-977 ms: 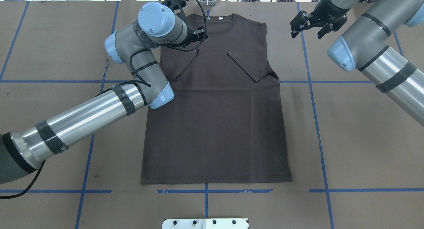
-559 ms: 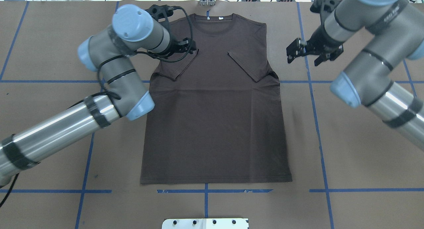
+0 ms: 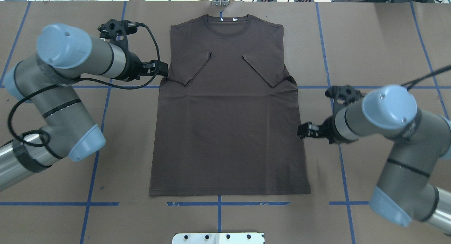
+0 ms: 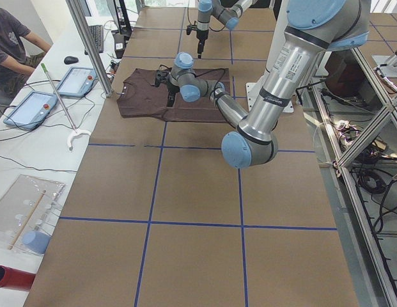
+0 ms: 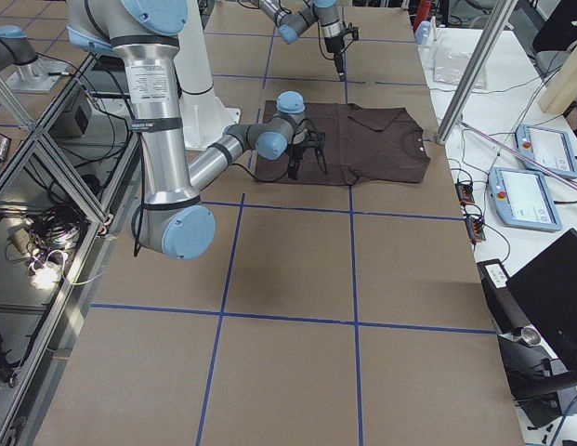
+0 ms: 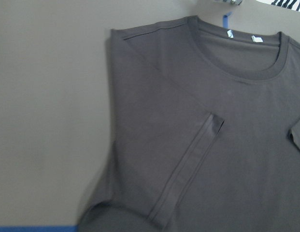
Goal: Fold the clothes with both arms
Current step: 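Move the right gripper to the nearer hem corner while the left arm withdraws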
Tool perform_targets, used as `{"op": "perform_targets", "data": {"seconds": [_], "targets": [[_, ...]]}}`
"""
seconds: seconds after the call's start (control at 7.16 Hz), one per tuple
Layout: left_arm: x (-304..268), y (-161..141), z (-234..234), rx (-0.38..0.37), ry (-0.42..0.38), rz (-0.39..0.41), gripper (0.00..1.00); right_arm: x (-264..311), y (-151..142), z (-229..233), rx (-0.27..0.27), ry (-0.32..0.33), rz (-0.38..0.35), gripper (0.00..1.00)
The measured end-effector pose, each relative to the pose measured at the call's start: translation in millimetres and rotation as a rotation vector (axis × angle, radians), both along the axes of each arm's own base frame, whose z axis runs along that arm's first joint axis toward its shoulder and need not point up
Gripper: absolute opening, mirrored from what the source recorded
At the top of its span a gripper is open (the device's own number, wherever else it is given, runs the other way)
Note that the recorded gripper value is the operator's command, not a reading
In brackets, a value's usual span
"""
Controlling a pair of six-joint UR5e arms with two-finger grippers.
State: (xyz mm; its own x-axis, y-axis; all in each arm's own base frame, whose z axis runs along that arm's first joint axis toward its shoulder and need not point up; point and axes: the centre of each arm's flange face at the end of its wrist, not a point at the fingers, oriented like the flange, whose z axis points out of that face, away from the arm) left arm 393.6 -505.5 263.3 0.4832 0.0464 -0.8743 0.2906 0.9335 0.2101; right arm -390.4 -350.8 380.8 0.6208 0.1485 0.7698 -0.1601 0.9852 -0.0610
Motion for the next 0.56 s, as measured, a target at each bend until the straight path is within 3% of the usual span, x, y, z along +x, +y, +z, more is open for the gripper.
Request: {"op": "perform_targets", "data": {"seconds": [0.28,0.56], "targets": [[-11,13,-2,0.008,0.011,0.003,1.00,-18,63,21,-0.009,0.004,-0.007,1.00],[-12,14,-5,0.011,0.017,0.003,1.00,-34,89,24,-0.001,0.019,-0.017,1.00]]}}
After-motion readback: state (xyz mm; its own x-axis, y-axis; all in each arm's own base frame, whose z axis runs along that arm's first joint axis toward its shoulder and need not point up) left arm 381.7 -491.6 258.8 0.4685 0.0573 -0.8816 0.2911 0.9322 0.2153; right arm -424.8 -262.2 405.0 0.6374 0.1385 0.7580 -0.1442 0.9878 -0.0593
